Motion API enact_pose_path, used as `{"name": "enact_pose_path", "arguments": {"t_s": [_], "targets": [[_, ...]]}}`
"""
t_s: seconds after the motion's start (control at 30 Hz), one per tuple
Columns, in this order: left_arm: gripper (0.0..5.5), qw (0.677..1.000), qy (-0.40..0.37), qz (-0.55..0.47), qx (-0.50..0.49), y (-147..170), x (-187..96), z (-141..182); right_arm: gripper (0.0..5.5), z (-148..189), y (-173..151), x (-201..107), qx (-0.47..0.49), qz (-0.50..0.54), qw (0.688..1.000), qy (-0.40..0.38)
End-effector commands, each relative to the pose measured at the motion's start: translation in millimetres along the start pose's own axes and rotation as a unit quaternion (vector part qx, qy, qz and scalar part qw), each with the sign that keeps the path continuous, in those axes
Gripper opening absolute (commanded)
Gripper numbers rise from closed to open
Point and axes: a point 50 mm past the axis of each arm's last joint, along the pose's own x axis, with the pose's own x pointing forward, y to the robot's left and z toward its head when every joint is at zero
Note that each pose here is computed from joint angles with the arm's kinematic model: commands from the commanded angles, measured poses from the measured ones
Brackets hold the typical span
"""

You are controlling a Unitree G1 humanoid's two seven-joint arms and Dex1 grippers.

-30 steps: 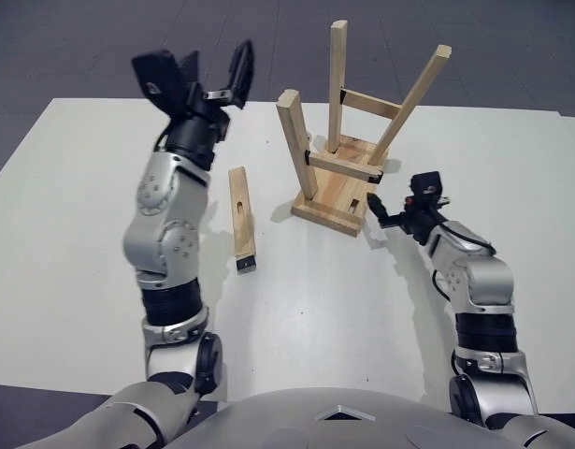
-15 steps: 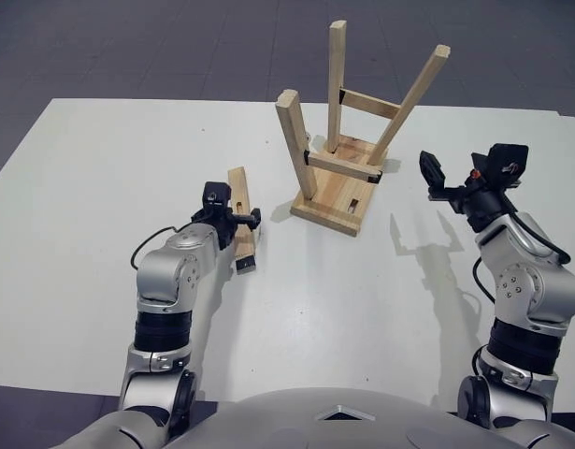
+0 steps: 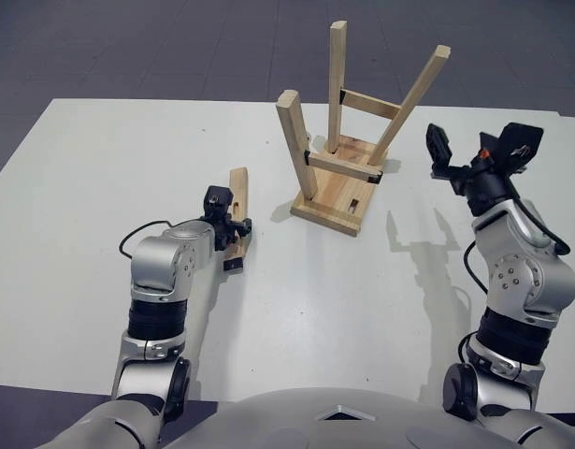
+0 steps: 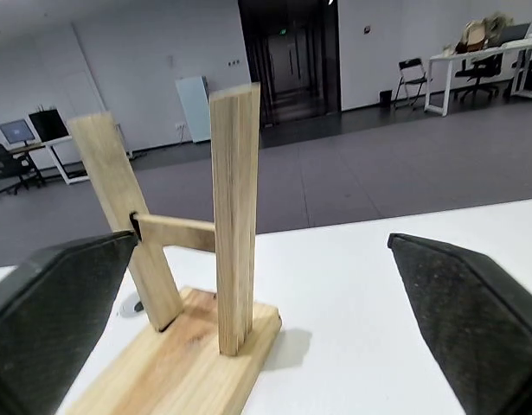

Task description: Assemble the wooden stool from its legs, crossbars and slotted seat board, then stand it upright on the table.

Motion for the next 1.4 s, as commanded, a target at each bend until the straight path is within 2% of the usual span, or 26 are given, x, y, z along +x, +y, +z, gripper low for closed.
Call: {"name": "enact_pose_path", "arguments": {"t_s": [0.03,0.2,0.33,0.43,0.5,0.57,0.67,0.77,0.87,0.97,1.2,1.4], "targets": [[2.86,0.997,0.078,0.000,-0.006,6.9,8.2,-27.5,5.40,24.9,7.1,4.4,0.026,0.000,0.998,-0.056],[2.09,0.999,0.033,0.012,0.017,15.0,11.0,-25.0,5.40,40.3,16.1,9.2,0.035,0.016,0.996,-0.079],[2.07,1.000,0.000,0.018,0.014,18.2,14.1,-22.7,5.40,40.8,20.4,12.7,0.039,0.026,0.996,-0.076],[2.07,0.991,-0.123,0.056,0.018,27.8,6.4,8.7,5.40,45.2,20.8,16.2,0.046,0.031,0.995,-0.079],[2.07,0.962,-0.263,0.074,0.013,33.8,-13.6,47.3,5.40,55.6,20.2,18.7,0.064,0.039,0.993,-0.094],[2.07,0.917,-0.394,0.057,0.008,31.4,-43.4,81.7,5.40,72.9,25.4,21.9,0.109,0.073,0.984,-0.119],[2.07,0.867,-0.495,0.042,0.036,23.6,-73.7,105.4,5.40,98.1,55.1,22.7,0.161,0.197,0.956,-0.143],[2.07,0.822,-0.565,0.005,0.072,7.1,-99.6,120.0,5.40,107.4,99.2,21.8,0.158,0.327,0.923,-0.126],[2.07,0.791,-0.603,-0.030,0.102,-11.1,-116.5,127.5,5.40,108.0,134.8,23.3,0.160,0.404,0.894,-0.106],[2.07,0.773,-0.618,-0.067,0.129,-32.2,-122.7,129.3,5.40,106.2,159.3,27.6,0.164,0.440,0.878,-0.095],[2.07,0.760,-0.613,-0.113,0.183,-65.3,-117.5,120.5,5.40,95.5,177.9,46.2,0.193,0.457,0.866,-0.063],[2.07,0.764,-0.600,-0.113,0.210,-68.1,-109.1,114.1,4.52,101.9,182.8,45.4,0.216,0.471,0.853,-0.066]]}}
